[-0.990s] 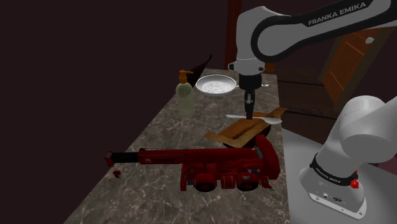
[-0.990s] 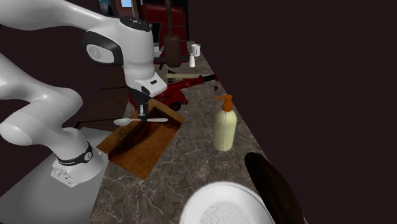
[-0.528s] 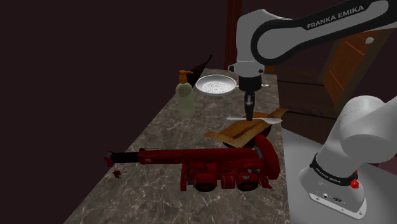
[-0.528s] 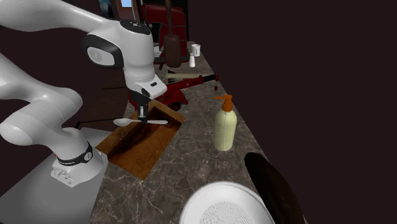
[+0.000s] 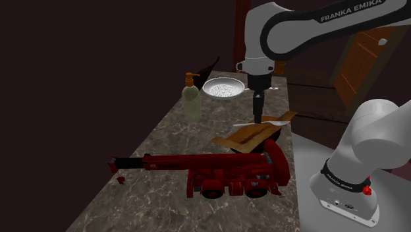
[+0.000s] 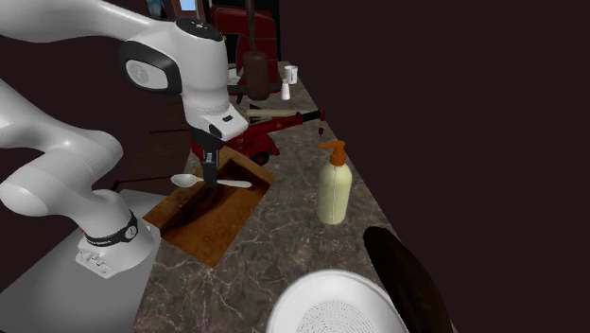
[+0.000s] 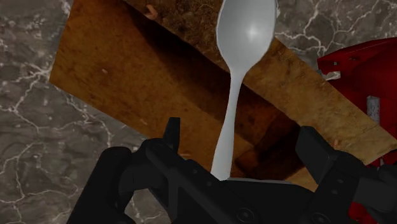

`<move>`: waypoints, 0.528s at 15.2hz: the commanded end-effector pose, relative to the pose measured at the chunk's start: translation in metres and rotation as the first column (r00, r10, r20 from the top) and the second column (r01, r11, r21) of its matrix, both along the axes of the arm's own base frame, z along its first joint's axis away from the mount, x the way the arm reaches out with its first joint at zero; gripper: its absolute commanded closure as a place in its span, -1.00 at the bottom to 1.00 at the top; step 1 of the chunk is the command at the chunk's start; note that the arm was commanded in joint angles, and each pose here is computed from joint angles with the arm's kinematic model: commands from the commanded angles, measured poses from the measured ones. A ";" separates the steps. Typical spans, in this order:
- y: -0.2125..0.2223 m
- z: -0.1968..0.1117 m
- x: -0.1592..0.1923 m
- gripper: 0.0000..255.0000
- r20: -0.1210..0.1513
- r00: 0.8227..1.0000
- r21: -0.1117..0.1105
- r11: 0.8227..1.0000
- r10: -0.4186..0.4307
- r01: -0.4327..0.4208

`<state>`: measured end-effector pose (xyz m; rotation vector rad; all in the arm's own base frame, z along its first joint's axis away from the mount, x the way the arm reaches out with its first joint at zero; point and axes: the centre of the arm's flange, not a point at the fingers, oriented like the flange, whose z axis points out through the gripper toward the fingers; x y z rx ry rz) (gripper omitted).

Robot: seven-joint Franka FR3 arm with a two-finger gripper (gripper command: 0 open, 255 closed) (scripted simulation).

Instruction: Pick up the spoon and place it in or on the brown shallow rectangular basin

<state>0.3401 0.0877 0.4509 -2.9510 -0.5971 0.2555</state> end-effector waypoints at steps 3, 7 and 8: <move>-0.003 0.033 0.008 -1.00 -0.001 1.000 0.000 1.000 0.000 0.000; -0.003 0.033 0.008 -1.00 -0.001 1.000 0.000 1.000 0.000 0.000; -0.003 0.033 0.008 -1.00 -0.001 1.000 0.000 1.000 0.000 0.000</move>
